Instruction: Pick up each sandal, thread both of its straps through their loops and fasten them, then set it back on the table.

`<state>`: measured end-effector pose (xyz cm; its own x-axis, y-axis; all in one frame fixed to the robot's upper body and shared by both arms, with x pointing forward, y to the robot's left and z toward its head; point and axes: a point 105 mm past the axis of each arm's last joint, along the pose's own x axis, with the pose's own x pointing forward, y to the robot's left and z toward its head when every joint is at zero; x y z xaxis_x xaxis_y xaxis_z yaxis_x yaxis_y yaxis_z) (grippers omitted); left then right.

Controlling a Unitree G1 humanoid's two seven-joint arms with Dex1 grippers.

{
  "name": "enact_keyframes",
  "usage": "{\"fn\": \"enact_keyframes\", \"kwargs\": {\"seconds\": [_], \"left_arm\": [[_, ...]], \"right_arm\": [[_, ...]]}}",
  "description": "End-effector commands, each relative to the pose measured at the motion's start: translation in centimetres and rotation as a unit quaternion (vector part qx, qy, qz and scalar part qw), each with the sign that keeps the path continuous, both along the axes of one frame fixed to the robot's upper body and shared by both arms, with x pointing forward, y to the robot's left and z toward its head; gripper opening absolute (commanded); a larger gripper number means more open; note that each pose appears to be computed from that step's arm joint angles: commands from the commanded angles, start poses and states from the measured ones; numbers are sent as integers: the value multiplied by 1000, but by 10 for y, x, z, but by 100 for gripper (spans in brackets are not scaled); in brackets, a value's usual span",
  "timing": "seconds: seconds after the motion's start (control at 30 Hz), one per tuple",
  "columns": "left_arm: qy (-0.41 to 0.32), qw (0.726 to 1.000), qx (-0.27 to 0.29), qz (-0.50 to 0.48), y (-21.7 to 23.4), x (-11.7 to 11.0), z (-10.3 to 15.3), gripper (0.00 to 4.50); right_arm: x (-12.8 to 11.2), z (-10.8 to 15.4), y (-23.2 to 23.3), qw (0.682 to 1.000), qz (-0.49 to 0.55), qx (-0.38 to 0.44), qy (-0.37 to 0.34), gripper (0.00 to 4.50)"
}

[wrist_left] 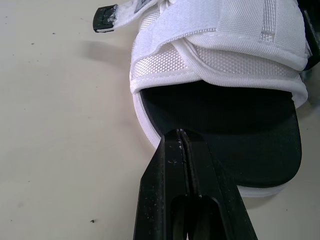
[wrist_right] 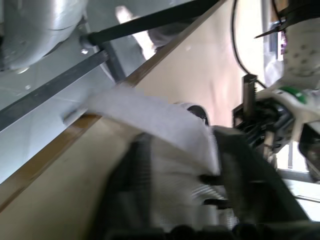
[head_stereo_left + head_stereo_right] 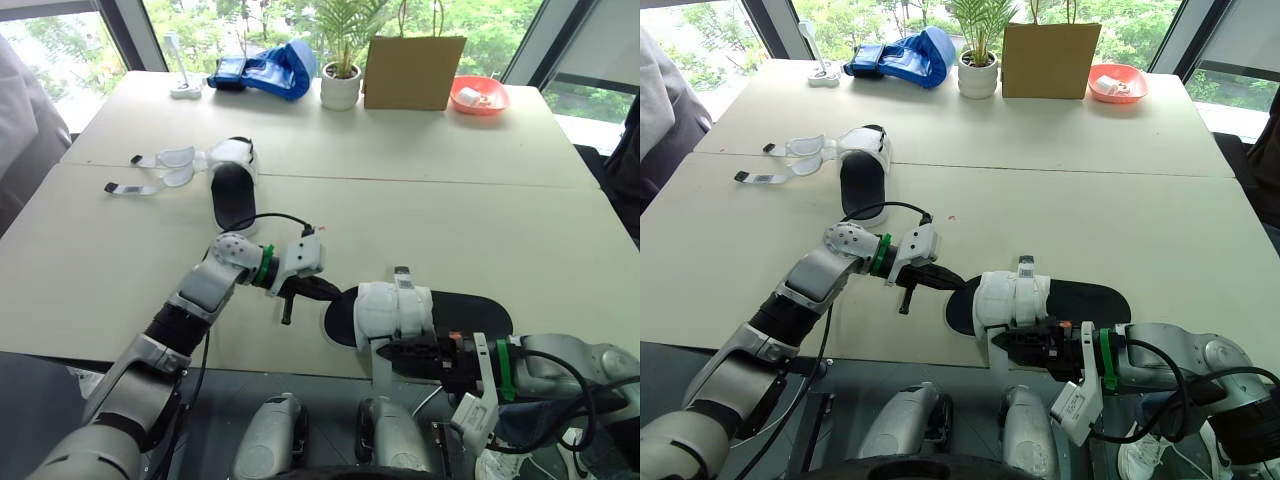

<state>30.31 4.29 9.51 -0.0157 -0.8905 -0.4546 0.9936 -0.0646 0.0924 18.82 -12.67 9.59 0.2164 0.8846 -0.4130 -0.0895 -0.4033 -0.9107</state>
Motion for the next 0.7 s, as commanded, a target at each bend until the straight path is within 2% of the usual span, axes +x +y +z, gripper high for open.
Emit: {"fn": "enact_keyframes", "kwargs": {"seconds": [0.03, 0.17, 0.23, 0.3, 0.47, 0.53, 0.63, 0.7], "left_arm": [[6, 1000, 21, 9, 7, 0, -8, 0], [2, 1000, 26, 2, 7, -1, -10, 0], [-10, 999, 37, -8, 7, -2, -14, 0], [-19, 999, 42, -16, 7, -4, -17, 0], [-51, 996, 58, -46, 9, -9, -26, 0], [-50, 996, 53, -45, 8, -9, -26, 0], [-51, 996, 52, -45, 7, -9, -26, 0], [-53, 996, 51, -46, 6, -9, -26, 0]], "right_arm": [[-2, 17, 11, 998, 5, 55, 13, 9], [3, 32, 10, 990, -35, 99, 90, 9], [17, 42, 7, 961, -117, 155, 197, 9], [24, 50, 6, 933, -159, 186, 265, 9], [34, 47, 2, 820, -254, 245, 451, 9], [36, 42, 0, 783, -282, 249, 496, 9], [38, 42, -1, 752, -297, 258, 528, 9], [41, 42, -2, 690, -319, 274, 589, 9]]}}
